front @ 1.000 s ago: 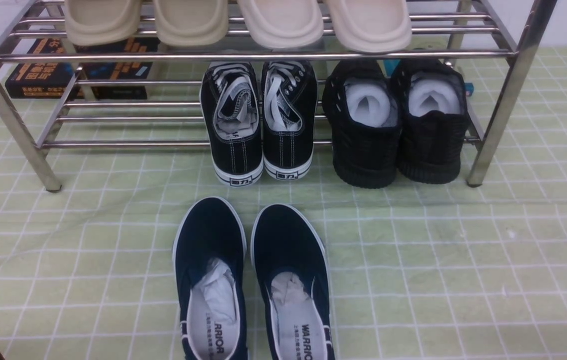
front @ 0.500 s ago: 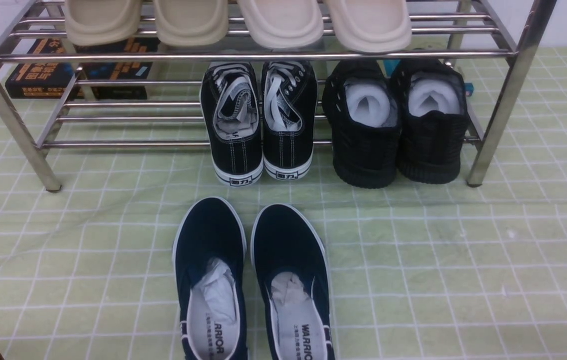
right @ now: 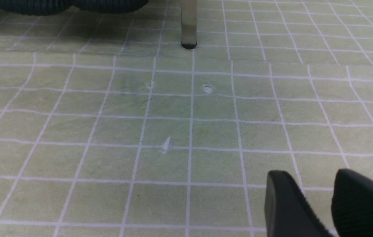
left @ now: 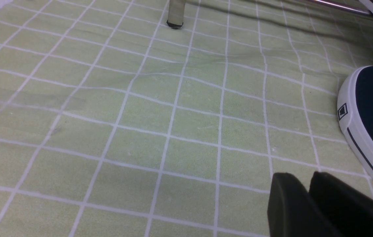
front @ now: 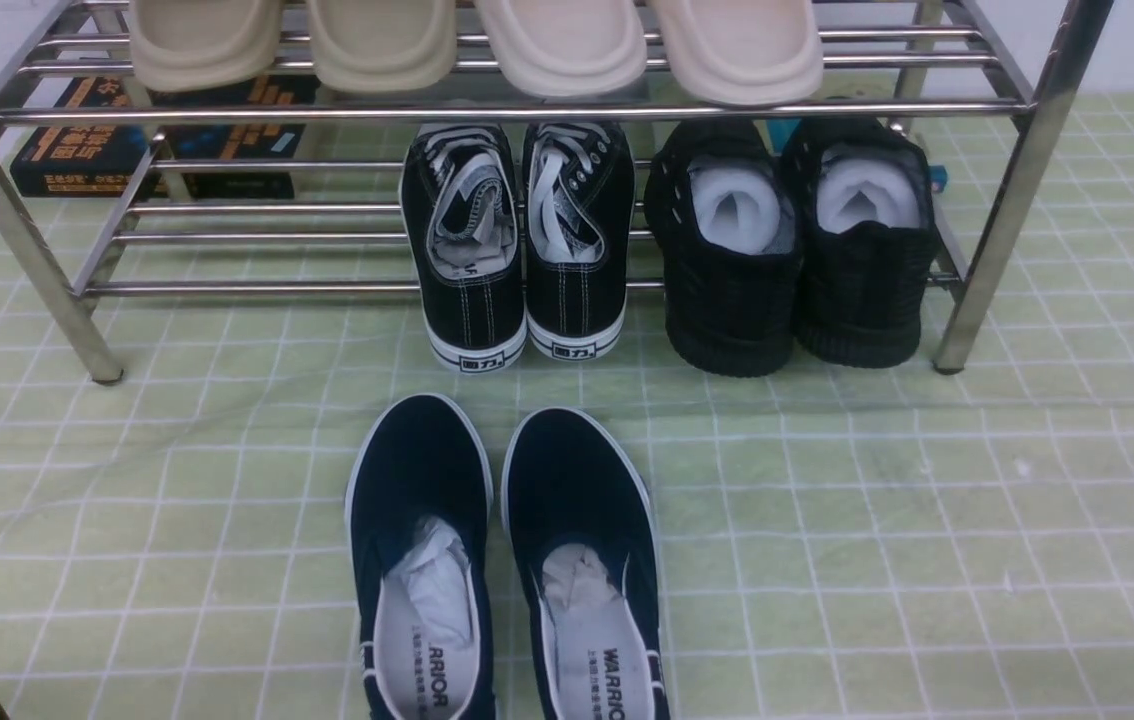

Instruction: Take the shoes off the shelf with your hand from the green coffee tablecloth.

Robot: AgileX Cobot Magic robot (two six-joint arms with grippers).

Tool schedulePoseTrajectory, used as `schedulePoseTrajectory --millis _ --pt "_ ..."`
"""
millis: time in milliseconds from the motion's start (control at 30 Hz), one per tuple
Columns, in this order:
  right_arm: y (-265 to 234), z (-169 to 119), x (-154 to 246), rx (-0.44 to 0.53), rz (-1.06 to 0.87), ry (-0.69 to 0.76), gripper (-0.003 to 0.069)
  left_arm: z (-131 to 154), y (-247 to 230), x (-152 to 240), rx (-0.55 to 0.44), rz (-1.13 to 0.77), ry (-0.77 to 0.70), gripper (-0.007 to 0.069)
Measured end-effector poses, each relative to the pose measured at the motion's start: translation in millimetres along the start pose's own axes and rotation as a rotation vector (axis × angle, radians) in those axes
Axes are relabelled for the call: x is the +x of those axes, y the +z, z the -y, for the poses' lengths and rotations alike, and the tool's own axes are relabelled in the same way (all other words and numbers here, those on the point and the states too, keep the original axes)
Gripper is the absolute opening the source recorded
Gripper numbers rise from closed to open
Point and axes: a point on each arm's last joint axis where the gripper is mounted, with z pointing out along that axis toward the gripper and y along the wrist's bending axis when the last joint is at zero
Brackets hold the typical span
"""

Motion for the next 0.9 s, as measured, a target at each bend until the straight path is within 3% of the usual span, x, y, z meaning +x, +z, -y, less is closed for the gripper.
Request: schedulePoseTrajectory --millis 900 --pt "0.0 0.0 0.0 0.000 0.000 0.000 0.0239 -0.1 0.0 0.0 -0.001 0.000 0.002 0.0153"
